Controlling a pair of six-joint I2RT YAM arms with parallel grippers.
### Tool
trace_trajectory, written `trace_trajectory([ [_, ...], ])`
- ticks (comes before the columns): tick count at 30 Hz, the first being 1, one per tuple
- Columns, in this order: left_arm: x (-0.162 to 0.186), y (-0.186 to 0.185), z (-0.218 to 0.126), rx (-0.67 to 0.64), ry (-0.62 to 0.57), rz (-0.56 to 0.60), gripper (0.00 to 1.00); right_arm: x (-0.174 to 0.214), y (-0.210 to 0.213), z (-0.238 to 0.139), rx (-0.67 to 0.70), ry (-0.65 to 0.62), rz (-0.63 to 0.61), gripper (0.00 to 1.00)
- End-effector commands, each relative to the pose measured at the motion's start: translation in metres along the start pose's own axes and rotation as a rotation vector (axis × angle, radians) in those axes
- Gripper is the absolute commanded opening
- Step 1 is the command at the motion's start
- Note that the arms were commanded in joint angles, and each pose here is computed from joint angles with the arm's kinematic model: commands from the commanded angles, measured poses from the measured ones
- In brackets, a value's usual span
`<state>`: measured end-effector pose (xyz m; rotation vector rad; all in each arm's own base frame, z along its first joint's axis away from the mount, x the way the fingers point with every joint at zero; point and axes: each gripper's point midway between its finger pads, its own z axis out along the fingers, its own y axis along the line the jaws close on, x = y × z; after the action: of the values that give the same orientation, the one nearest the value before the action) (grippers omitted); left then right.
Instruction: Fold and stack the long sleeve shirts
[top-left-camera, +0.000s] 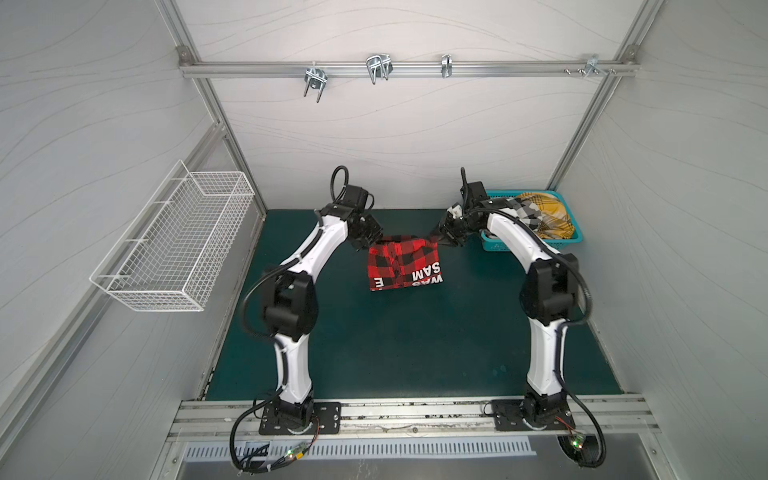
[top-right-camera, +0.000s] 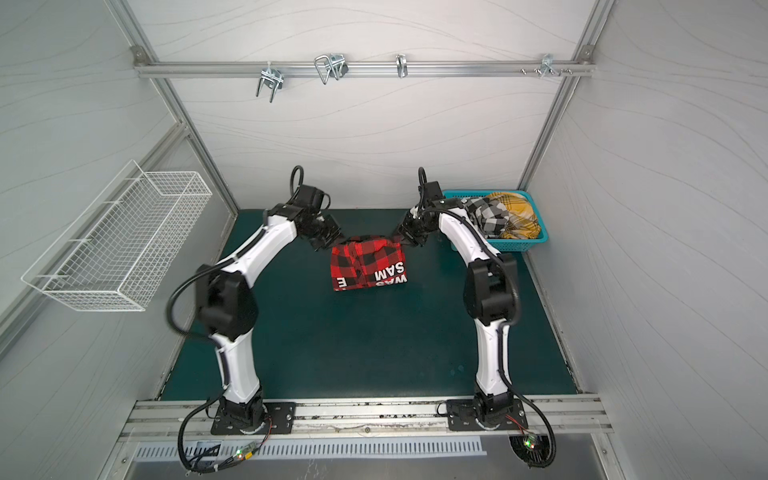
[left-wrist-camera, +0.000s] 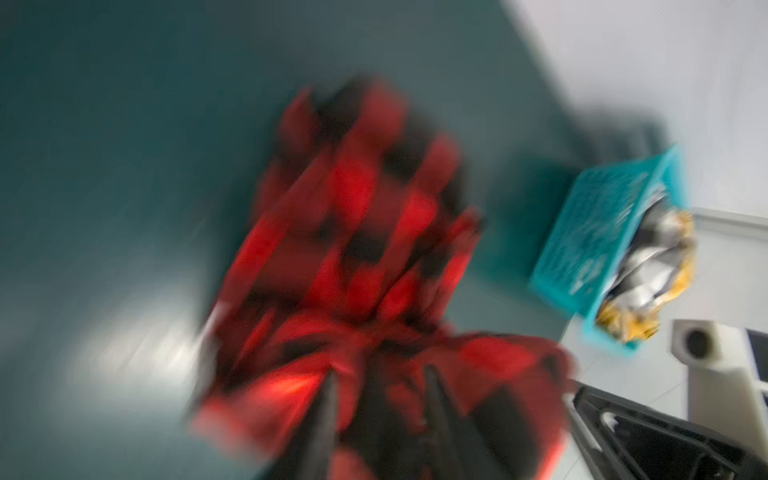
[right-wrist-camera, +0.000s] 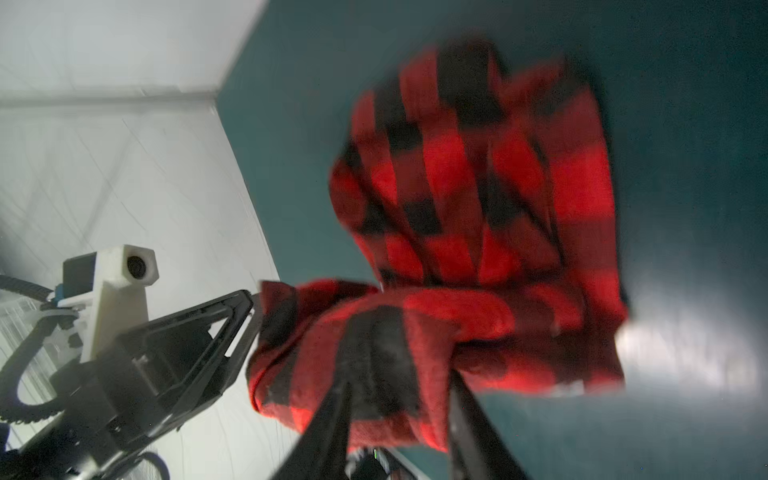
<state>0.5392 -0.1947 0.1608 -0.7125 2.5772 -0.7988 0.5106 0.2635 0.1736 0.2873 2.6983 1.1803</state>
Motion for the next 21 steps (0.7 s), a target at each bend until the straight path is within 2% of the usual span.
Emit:
trace_trajectory([
  [1, -0.045, -0.038, 0.04, 0.18, 0.03, 0.051, 0.56, -0.039, -0.027, 0.002, 0.007, 0.007, 0.07, 0.63],
  [2, -0.057, -0.053, 0.039, 0.299, 0.036, 0.019, 0.67, -0.049, -0.032, 0.001, -0.026, -0.005, 0.094, 0.65],
  [3, -0.067, -0.048, 0.042, 0.335, 0.029, -0.025, 0.74, -0.055, -0.036, -0.002, -0.034, -0.02, 0.094, 0.68],
  [6, -0.074, -0.008, 0.033, 0.215, -0.033, -0.009, 0.74, -0.052, -0.047, -0.008, -0.015, -0.031, 0.048, 0.71],
  [12, -0.037, 0.048, 0.004, 0.047, -0.021, 0.022, 0.73, -0.01, -0.067, 0.013, 0.01, 0.06, -0.035, 0.7],
  [17, -0.01, 0.082, 0.001, 0.005, 0.034, -0.014, 0.75, 0.019, -0.082, 0.047, 0.079, 0.144, -0.076, 0.67],
  [21, -0.001, 0.087, 0.013, 0.013, 0.089, -0.019, 0.75, 0.023, -0.088, 0.065, 0.079, 0.171, -0.082, 0.62],
])
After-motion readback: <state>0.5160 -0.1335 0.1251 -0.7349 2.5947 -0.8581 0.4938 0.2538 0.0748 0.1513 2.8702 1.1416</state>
